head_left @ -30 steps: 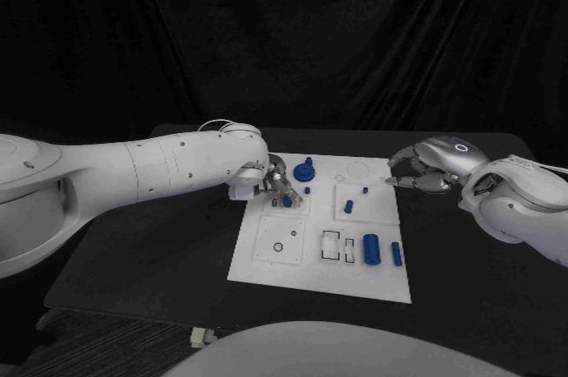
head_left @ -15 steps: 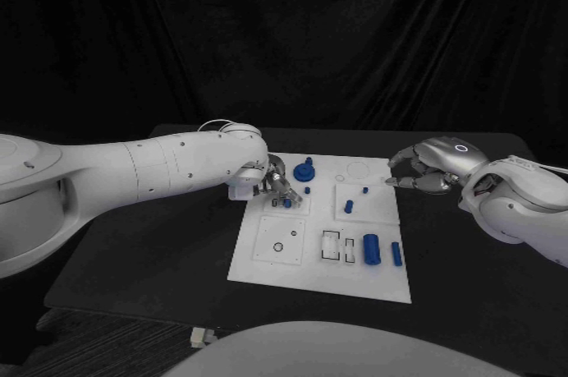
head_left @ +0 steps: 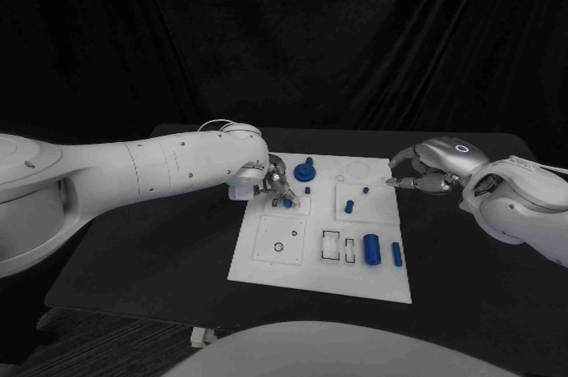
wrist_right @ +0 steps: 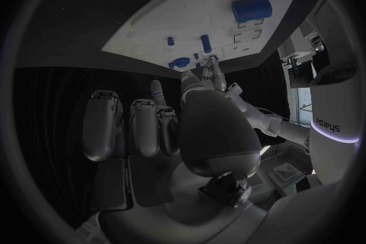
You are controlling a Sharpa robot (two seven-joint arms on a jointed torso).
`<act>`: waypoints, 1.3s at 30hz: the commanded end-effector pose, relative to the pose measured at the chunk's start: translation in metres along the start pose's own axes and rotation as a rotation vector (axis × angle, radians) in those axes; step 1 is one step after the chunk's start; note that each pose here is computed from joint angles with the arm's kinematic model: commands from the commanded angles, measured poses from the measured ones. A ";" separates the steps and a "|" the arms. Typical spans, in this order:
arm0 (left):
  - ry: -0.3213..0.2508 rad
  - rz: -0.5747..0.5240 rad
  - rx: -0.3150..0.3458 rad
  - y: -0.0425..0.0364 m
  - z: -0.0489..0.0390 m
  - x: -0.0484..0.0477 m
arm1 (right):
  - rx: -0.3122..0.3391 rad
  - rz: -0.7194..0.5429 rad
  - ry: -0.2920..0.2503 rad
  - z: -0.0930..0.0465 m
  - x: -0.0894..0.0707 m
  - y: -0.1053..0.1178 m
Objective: Assemble the parts on the task board
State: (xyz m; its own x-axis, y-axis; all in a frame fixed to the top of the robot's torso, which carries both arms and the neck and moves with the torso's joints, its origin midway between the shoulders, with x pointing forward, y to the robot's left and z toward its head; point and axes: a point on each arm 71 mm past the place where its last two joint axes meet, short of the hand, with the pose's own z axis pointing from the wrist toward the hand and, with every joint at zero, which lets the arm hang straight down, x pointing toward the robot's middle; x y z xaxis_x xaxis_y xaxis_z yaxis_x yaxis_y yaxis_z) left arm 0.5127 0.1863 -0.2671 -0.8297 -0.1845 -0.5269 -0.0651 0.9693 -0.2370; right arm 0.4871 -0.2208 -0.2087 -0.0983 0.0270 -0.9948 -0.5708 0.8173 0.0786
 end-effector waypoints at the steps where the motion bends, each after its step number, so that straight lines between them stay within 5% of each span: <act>1: 0.001 -0.007 0.024 -0.0028 0.0003 0.0008 | 0.014 -0.001 0.006 0.000 0.001 -0.001; 9: -0.001 -0.008 0.032 -0.0033 -0.0001 0.0011 | 0.015 -0.001 0.007 0.000 0.001 -0.001; 22: -0.082 -0.053 0.060 0.0017 -0.0047 -0.0023 | 0.019 -0.001 0.004 -0.001 0.001 -0.002; 30: -0.203 -0.011 0.100 0.0072 -0.0144 -0.0046 | 0.019 0.000 -0.002 -0.003 0.002 -0.003; 39: -0.245 -0.009 0.145 0.0081 -0.0255 0.0019 | 0.022 0.002 -0.001 -0.006 0.003 -0.004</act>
State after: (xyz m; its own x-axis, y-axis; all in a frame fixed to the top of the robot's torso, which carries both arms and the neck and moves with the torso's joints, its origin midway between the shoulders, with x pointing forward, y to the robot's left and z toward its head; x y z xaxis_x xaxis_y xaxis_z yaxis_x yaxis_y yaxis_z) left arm 0.4958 0.2016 -0.2530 -0.7113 -0.2348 -0.6626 -0.0120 0.9465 -0.3225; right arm 0.4854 -0.2264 -0.2113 -0.1043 0.0252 -0.9942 -0.5626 0.8228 0.0799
